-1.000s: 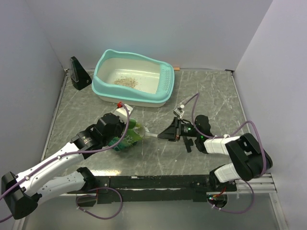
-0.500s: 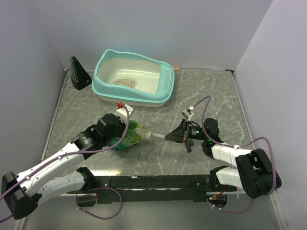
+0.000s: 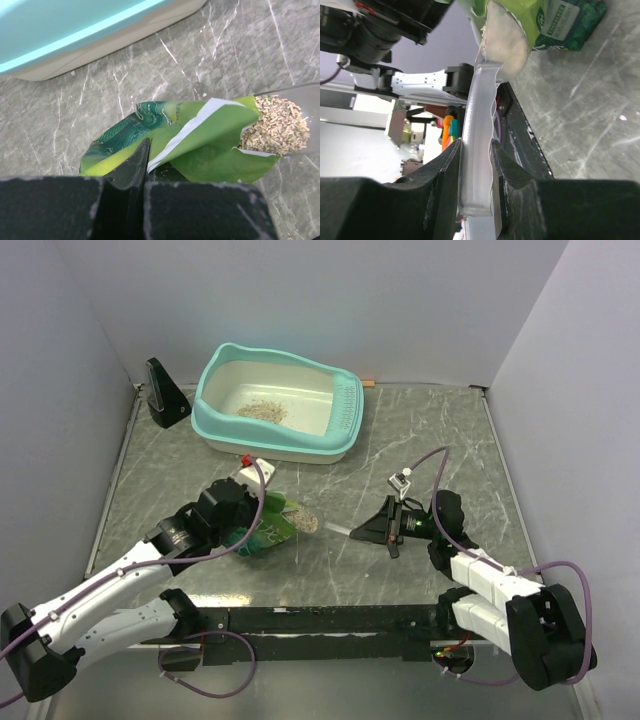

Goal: Fill the litter box with clean litter

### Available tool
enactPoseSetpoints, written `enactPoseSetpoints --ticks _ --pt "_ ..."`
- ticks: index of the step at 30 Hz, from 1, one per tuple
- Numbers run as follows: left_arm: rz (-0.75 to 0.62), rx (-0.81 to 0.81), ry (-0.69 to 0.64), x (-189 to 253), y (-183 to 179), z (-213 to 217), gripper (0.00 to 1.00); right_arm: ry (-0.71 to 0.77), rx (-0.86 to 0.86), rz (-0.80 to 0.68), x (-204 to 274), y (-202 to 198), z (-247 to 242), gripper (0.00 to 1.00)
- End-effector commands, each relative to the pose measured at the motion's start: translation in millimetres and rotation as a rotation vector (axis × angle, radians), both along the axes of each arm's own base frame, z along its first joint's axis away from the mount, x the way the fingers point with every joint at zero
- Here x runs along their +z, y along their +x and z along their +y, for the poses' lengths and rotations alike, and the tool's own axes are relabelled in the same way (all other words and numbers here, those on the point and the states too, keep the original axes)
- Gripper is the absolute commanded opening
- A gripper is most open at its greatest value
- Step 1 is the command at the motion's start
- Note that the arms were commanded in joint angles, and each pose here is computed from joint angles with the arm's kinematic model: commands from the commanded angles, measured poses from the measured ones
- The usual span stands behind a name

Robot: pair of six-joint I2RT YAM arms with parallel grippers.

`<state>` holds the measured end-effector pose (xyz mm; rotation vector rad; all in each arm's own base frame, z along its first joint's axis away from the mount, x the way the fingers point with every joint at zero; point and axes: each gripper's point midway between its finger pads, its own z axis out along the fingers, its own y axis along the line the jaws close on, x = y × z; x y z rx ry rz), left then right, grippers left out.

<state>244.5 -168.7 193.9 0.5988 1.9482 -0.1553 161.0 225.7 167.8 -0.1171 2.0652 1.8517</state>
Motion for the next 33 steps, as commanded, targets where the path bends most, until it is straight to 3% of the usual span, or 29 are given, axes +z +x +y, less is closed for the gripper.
enactPoseSetpoints --ticks 1,9,33 --pt "-0.063 0.078 -0.043 15 8 13 0.01 -0.048 0.026 0.017 -17 -9 -5 0.0" --pt "-0.135 0.089 -0.095 34 6 20 0.01 -0.038 0.018 0.028 -17 -14 -7 0.0" --pt "-0.145 0.097 -0.098 35 6 22 0.01 0.018 -0.132 0.089 9 -14 -21 0.0"
